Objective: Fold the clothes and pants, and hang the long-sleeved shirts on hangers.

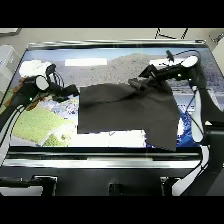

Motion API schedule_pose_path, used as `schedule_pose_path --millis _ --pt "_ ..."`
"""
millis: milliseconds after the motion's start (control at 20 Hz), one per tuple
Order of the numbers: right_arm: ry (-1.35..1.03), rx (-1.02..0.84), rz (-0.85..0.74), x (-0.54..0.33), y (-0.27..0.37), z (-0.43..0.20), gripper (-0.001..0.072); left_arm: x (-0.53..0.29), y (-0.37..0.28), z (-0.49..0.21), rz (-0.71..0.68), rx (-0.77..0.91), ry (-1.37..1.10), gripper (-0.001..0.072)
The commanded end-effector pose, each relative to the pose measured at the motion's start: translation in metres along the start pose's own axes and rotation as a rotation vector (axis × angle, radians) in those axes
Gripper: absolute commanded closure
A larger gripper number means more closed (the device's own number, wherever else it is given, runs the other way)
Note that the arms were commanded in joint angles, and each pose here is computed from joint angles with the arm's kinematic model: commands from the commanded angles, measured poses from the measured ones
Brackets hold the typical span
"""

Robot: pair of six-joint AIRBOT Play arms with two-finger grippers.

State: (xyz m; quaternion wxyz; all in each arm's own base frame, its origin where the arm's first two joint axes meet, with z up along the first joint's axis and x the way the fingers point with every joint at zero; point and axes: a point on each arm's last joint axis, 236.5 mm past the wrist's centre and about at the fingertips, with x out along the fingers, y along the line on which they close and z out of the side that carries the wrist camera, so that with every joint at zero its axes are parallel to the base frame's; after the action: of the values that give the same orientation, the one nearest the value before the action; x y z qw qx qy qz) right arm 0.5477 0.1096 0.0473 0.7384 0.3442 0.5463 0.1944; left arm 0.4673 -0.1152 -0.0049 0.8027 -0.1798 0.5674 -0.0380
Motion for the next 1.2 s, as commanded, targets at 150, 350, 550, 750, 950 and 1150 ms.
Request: schedule_pose_path --millis 150,350,550,750,950,1150 --pt "0.21 0.251 -0.608 -0.177 -0.182 -0.073 0.0038 -0.041 0.076 -0.111 -0.094 -0.025 0.559 -0.0013" --pt "0.17 0.348 -0.664 -0.218 -0.213 -0.108 0.0044 0.005 0.068 -0.158 -0.237 -0.202 0.57 0.0283" --pt "0.195 0.335 -0.632 -0.208 -0.211 -0.126 0.0044 0.026 0.045 -0.181 -0.384 -0.287 0.55 0.0227" --pt "0.206 0.339 -0.607 -0.204 -0.208 -0.128 0.0045 0.037 0.035 -0.182 -0.403 -0.274 0.526 0.021" --pt "0.212 0.341 -0.607 -0.204 -0.207 -0.129 0.0045 0.052 0.016 -0.189 -0.378 -0.28 0.524 0.0256" --pt "0.203 0.339 -0.645 -0.208 -0.216 -0.129 0.0046 0.061 0.01 -0.187 -0.356 -0.249 0.491 0.0668"
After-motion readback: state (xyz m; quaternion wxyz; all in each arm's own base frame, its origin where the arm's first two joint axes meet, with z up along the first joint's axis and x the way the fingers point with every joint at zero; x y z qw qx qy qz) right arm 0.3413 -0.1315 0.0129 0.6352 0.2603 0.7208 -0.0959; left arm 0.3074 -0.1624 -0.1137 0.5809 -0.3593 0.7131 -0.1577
